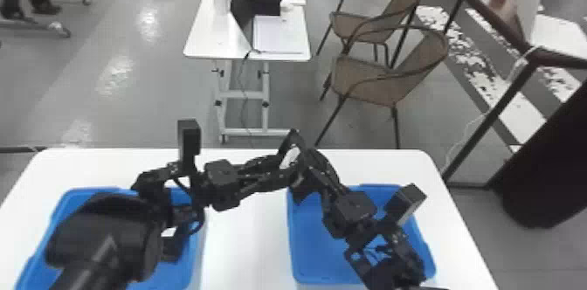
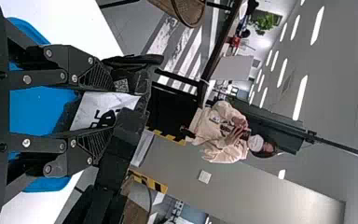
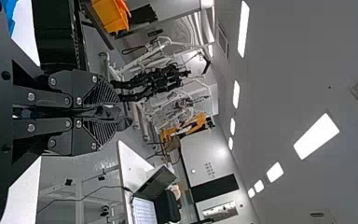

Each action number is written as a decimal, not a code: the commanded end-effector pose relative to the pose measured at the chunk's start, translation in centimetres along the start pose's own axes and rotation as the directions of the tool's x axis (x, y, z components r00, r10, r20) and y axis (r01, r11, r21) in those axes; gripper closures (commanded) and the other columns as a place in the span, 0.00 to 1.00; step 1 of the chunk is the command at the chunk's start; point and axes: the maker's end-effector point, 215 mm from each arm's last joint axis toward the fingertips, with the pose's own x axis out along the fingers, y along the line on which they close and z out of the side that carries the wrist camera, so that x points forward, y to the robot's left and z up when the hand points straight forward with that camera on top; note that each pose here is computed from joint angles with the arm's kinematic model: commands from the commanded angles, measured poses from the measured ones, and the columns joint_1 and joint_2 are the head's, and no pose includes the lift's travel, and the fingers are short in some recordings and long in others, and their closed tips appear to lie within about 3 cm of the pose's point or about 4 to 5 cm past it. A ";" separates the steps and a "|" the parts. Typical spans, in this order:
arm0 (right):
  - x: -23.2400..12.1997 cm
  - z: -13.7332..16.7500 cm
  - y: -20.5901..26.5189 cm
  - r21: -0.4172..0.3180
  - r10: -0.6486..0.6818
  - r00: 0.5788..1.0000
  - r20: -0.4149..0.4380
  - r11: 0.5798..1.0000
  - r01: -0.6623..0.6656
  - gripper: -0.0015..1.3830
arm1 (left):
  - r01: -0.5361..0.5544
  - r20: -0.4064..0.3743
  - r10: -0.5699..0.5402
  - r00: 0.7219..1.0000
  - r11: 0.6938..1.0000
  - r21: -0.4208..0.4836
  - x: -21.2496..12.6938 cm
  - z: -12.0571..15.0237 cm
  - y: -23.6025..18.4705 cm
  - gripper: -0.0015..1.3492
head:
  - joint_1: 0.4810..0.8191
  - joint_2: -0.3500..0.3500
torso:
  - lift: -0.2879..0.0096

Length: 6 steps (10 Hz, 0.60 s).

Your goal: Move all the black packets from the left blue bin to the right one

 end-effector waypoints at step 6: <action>-2.7 -0.3 -5.5 0.048 -0.133 0.991 0.006 0.990 0.133 0.89 | -0.250 0.037 0.251 0.967 0.968 -0.034 -9.2 -2.1 4.6 0.08 | 0.63 0.35 | 0.97</action>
